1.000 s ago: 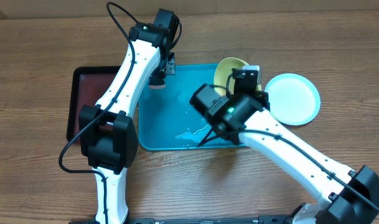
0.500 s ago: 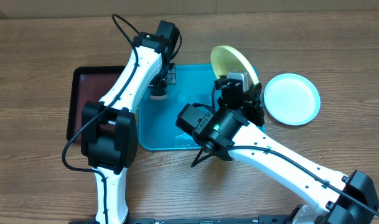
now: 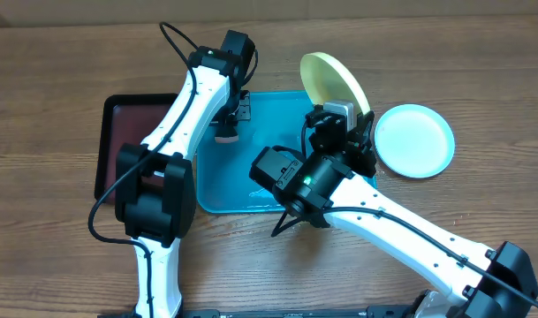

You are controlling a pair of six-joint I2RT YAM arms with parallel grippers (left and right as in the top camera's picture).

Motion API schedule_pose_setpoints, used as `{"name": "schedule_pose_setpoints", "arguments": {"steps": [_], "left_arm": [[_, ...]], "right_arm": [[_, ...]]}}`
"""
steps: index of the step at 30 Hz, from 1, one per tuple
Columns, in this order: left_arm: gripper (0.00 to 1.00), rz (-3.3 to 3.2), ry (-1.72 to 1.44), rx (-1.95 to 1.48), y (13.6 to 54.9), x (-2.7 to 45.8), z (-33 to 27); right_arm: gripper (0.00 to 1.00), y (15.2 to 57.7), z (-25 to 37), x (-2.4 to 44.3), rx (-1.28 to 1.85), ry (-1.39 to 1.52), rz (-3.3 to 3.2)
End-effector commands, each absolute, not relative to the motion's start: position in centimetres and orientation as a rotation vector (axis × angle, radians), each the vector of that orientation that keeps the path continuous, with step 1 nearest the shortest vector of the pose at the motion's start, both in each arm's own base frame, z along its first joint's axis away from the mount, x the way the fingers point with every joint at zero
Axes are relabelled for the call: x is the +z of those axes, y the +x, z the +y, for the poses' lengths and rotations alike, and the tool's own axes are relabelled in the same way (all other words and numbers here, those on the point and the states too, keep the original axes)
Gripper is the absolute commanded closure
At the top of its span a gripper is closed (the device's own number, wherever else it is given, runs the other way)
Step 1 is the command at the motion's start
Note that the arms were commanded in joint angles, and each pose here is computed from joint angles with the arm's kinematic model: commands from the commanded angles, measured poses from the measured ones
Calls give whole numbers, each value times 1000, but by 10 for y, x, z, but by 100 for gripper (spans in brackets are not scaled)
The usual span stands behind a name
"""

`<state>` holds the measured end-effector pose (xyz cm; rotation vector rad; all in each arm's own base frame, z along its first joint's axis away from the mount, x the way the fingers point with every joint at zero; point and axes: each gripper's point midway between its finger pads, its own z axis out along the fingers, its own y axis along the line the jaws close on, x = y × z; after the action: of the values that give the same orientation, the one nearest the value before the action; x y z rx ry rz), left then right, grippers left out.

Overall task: Clean dirty plates on tray and stack at the side
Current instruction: 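Lift the yellow-green plate off the tray with the right gripper, then lower the yellow-green plate onto the plate stack and release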

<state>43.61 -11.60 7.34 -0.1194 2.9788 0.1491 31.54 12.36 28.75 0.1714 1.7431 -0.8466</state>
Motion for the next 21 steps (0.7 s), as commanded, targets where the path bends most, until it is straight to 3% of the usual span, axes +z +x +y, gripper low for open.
{"name": "schedule_pose_setpoints", "arguments": {"steps": [1, 6, 11, 15, 21], "left_arm": [[96, 2994, -139, 126, 434, 69, -118], [96, 2994, -139, 127, 434, 69, -118], [96, 2994, -139, 126, 434, 69, -118], [96, 2997, -139, 128, 434, 69, -118], [96, 2996, -138, 128, 434, 69, -118]], "right_arm": [[96, 317, 107, 271, -726, 353, 1863], [96, 327, 85, 202, -581, 577, 2228], [96, 348, 116, 140, -180, 235, 2679], [96, 357, 132, 135, 236, 123, 2782], [96, 375, 78, 139, 440, 411, 2761]]}}
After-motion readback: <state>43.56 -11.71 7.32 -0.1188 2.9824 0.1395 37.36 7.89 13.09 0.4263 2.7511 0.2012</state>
